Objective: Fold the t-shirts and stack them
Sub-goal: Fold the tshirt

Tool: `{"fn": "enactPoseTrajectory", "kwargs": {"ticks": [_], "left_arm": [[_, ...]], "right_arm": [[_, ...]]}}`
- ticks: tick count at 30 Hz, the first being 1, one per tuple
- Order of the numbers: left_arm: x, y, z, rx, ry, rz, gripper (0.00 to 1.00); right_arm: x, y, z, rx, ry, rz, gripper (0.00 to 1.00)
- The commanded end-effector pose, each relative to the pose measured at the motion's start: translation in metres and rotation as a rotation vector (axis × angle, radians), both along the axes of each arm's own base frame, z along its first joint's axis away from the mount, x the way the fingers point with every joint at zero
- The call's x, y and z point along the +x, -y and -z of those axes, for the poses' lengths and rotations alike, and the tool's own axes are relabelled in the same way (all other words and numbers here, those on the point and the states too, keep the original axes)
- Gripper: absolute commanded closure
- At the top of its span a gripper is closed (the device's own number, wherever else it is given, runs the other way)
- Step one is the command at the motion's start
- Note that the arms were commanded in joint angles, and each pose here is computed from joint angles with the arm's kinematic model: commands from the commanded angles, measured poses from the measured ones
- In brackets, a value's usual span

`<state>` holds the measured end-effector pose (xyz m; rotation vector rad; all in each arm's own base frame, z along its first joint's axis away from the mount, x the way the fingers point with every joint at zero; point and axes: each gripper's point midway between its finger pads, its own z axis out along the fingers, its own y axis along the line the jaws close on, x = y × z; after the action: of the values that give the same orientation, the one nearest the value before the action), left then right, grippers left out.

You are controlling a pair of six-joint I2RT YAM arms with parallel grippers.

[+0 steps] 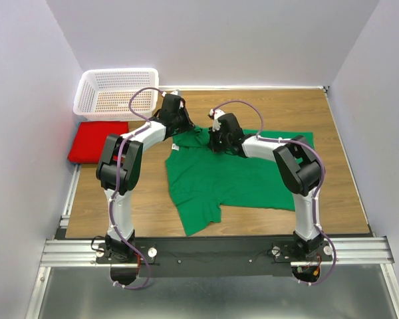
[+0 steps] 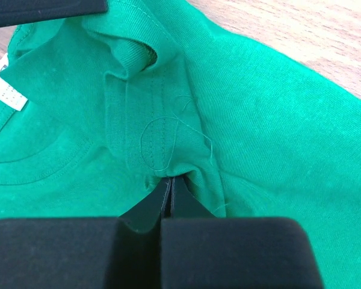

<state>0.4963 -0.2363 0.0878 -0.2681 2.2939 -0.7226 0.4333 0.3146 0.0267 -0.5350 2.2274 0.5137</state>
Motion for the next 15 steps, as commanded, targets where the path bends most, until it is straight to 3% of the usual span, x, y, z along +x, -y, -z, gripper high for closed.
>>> {"fn": "enactPoseTrajectory", "kwargs": {"ticks": [1,9,15], "left_arm": [[-0.001,0.002,-0.002,-0.008,0.01,0.006,0.97],[-0.01,-0.004,-0.016,0.002,0.019,0.011,0.97],[-0.029,-0.012,-0.016,0.027,-0.004,0.011,0.97]], "right_arm": [[-0.012,0.015,0.017,-0.089,-0.041,0.009,0.99],[-0.017,0.006,-0.031,-0.029,0.011,-0.058,0.99],[-0.037,0.015,-0.032,-0.067,-0.022,-0.107,0.99]]}}
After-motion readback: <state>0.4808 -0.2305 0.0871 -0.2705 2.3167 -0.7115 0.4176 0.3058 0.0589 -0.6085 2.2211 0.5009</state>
